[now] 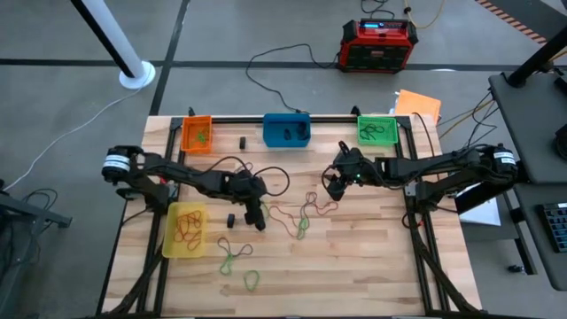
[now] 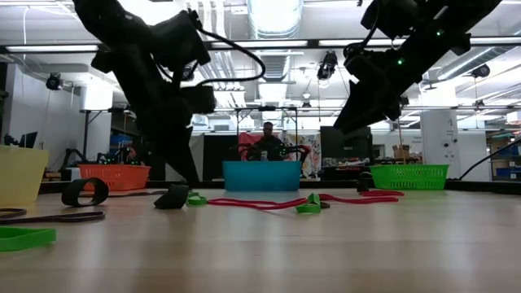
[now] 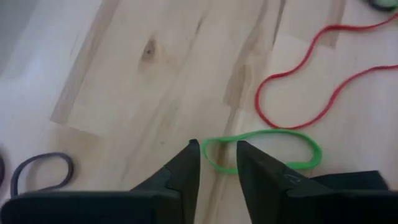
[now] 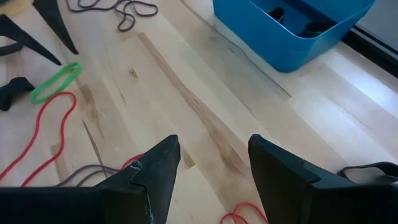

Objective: Sort rubber bands into baskets
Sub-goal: Put the green rubber band into the orange bin

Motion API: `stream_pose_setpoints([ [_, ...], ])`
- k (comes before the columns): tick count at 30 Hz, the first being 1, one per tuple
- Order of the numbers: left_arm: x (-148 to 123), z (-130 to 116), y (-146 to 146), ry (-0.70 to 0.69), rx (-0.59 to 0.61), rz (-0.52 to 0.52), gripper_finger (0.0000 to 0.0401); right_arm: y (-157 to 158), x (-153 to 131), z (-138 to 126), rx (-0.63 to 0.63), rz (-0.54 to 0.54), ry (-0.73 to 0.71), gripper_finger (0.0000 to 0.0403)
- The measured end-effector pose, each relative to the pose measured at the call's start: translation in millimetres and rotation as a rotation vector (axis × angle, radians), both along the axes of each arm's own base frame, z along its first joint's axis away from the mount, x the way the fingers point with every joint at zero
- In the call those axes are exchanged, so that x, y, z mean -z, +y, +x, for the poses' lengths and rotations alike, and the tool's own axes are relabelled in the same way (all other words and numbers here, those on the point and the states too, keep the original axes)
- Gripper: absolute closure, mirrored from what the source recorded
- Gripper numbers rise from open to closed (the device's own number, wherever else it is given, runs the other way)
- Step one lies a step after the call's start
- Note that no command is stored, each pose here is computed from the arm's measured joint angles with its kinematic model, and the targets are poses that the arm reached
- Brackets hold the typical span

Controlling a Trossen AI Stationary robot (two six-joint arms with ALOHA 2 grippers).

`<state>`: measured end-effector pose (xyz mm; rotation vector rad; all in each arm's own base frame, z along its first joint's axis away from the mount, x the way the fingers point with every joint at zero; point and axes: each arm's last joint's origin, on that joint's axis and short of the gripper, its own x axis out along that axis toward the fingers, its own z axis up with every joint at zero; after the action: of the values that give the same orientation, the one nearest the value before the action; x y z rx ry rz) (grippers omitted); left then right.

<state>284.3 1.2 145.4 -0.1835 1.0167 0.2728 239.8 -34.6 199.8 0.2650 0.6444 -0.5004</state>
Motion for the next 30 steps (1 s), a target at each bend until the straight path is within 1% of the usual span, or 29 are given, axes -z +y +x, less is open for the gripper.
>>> stream_pose_setpoints([
  [4, 8, 1, 0, 0.033, 0.016, 0.012, 0.0283, 0, -1, 1, -0.005, -0.008, -0.011, 0.0215],
  [7, 14, 2, 0, 0.059, 0.032, 0.021, 0.0273, 0, -2, 1, -0.006, -0.009, -0.017, 0.0215],
  [15, 22, 5, 0, 0.079, 0.040, 0.027, 0.0273, 0, -1, 1, -0.012, -0.016, -0.012, 0.0215],
  [18, 22, 5, 0, 0.078, 0.045, 0.028, 0.0298, 0, -1, 1, -0.014, -0.017, -0.011, 0.0215],
  [20, 22, 5, -1, 0.079, 0.056, 0.029, 0.0332, 0, -1, 1, -0.016, -0.020, -0.010, 0.0215],
  [22, 23, 5, -1, 0.079, 0.065, 0.031, 0.0375, 0, -1, 1, -0.017, -0.021, -0.009, 0.0216],
  [23, 23, 5, -1, 0.080, 0.065, 0.032, 0.0388, 0, -1, 1, -0.016, -0.021, -0.009, 0.0216],
  [30, 16, 1, 1, 0.082, 0.056, 0.066, 0.0400, 0, -1, 1, -0.017, -0.021, -0.009, 0.0216],
])
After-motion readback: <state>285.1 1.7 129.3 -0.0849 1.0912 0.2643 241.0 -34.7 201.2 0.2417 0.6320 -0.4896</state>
